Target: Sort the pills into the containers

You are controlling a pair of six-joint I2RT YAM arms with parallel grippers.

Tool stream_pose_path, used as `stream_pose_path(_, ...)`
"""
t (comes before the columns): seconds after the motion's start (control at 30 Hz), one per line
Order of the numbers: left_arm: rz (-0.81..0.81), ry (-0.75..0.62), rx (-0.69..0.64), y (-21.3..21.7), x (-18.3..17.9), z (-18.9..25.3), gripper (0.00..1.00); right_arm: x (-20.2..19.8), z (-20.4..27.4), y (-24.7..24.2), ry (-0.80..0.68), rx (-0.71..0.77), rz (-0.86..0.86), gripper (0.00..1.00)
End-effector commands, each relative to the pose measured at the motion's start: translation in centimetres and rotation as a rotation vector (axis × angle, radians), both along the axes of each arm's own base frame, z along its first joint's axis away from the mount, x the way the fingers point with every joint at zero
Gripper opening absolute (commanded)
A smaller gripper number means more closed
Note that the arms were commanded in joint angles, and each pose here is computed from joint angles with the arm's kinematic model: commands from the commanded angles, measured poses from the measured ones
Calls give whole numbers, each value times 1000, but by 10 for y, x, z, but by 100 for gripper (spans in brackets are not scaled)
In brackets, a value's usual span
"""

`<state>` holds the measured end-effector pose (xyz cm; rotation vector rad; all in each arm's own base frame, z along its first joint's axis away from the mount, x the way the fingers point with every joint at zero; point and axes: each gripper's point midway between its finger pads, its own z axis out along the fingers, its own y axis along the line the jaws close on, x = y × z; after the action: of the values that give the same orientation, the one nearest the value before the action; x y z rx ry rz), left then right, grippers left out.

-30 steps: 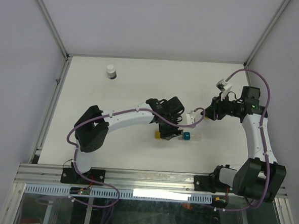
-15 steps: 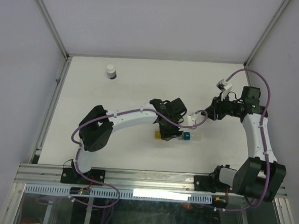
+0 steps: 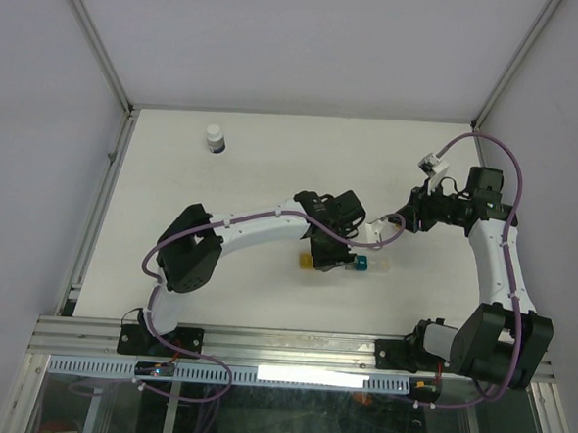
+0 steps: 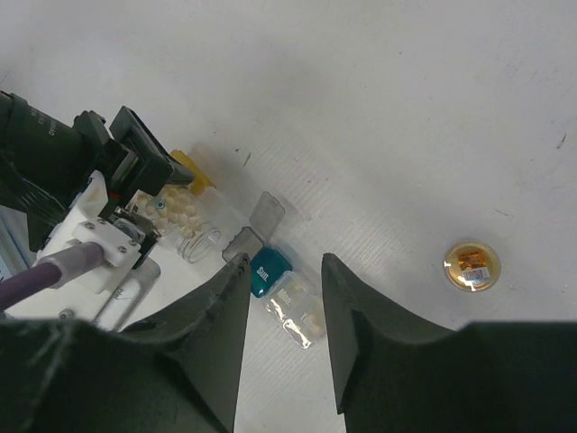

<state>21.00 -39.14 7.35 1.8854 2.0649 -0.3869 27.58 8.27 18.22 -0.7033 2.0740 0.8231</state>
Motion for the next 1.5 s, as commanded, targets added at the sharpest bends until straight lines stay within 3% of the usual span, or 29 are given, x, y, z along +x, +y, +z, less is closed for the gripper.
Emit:
stream_pose_path(0.0,18,-7,-29,-13,2,12,0,2,9,1,-30,26,10,40)
stream_pose_path(0.37,10,12,-36,-13,-2,9,0,2,9,1,-35,24,10,40)
stream_pose_path(0.47,46,-1,35,-2,2,1,0,2,9,1,-32,25,12,40)
stream_pose_path(0.7,20,-19,-24,-10,-2,7,0,2,9,1,-31,27,9,40)
stream_pose_path(0.77,50,-15,52,2,3,-1,0,2,9,0,-29,26,8,41)
stream_pose_path(1.0,26,-18,-13,-8,0,9,0,2,9,0,-31,29,6,41)
stream_pose_path(1.1,66,-22,47,0,7,6,0,1,9,0,-29,29,8,41)
stream_pose_path(1.17,33,-49,-2,-7,6,11,0,2,9,-1,-30,29,5,41)
stream_pose_path(1.47,48,-40,28,-10,7,16,0,2,8,-1,-26,30,3,41)
